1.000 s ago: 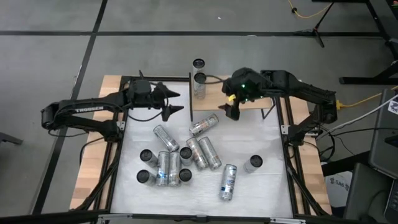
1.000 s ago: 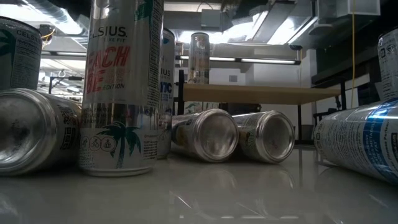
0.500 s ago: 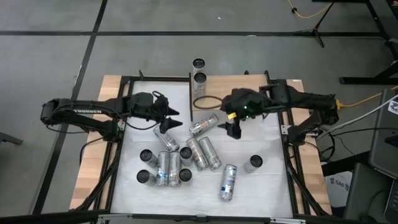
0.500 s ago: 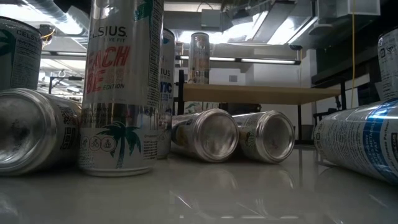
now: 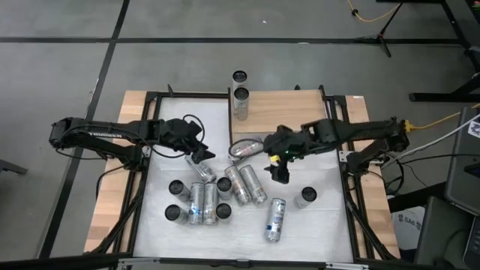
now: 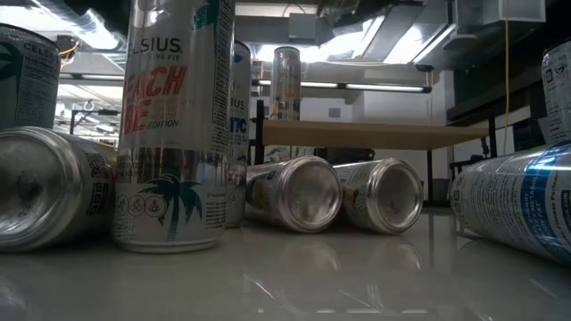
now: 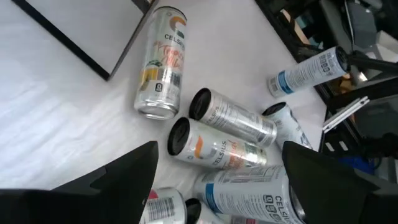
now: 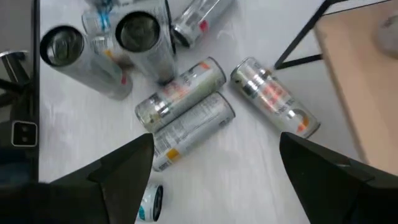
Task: Place canned beverage on shelf
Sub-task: Put the right orange soda can on the shelf aligned with the other orange soda cans
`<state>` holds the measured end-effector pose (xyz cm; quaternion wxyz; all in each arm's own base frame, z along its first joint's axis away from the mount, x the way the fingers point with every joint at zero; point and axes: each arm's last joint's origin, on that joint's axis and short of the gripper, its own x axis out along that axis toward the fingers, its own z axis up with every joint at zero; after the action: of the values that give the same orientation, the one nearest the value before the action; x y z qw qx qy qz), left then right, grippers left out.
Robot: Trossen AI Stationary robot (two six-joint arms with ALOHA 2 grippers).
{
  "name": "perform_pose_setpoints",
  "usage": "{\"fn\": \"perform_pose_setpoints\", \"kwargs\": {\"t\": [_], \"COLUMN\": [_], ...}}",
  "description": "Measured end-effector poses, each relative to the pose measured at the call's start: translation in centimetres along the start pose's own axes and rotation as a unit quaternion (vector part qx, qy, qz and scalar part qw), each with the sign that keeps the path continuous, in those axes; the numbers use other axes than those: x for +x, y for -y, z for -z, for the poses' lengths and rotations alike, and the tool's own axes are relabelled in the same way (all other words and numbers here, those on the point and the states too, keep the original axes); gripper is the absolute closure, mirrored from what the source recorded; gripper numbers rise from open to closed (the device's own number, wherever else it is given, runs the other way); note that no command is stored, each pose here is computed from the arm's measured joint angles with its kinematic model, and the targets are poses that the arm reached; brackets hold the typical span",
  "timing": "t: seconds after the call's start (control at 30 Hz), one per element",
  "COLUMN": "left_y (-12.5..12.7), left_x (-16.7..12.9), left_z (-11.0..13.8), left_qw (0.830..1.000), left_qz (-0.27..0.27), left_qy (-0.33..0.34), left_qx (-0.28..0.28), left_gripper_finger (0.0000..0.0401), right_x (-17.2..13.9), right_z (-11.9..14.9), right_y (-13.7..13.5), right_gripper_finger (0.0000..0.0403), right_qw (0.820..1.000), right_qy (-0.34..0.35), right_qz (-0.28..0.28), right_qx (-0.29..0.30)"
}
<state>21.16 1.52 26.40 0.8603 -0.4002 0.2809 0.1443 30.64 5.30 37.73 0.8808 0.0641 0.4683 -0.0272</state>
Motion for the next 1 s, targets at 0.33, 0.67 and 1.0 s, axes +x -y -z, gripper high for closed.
{"fn": "perform_pose_setpoints", "kwargs": {"t": [0.33,0.67,1.0], "left_y": [0.4,0.9,1.1], "left_x": [0.0,0.0,0.0], "left_z": [0.5,1.1,1.3], "left_qw": [1.0,1.0,1.0], "left_qz": [0.008,0.002,-0.002], "left_qy": [-0.009,-0.002,0.003], "left_qx": [0.011,0.025,0.03], "left_gripper_finger": [0.0064,0.0064,0.0064], "right_x": [3.1,4.6,7.7], "right_z": [0.9,1.8,4.0], "right_y": [-1.4,-1.1,0.1], "right_gripper_finger": [0.0063,0.0063,0.0063], "right_qw": [0.999,0.998,0.984], "right_qy": [0.023,0.01,-0.007], "right_qz": [-0.022,-0.011,0.048], "right_qx": [-0.014,0.069,0.171]}}
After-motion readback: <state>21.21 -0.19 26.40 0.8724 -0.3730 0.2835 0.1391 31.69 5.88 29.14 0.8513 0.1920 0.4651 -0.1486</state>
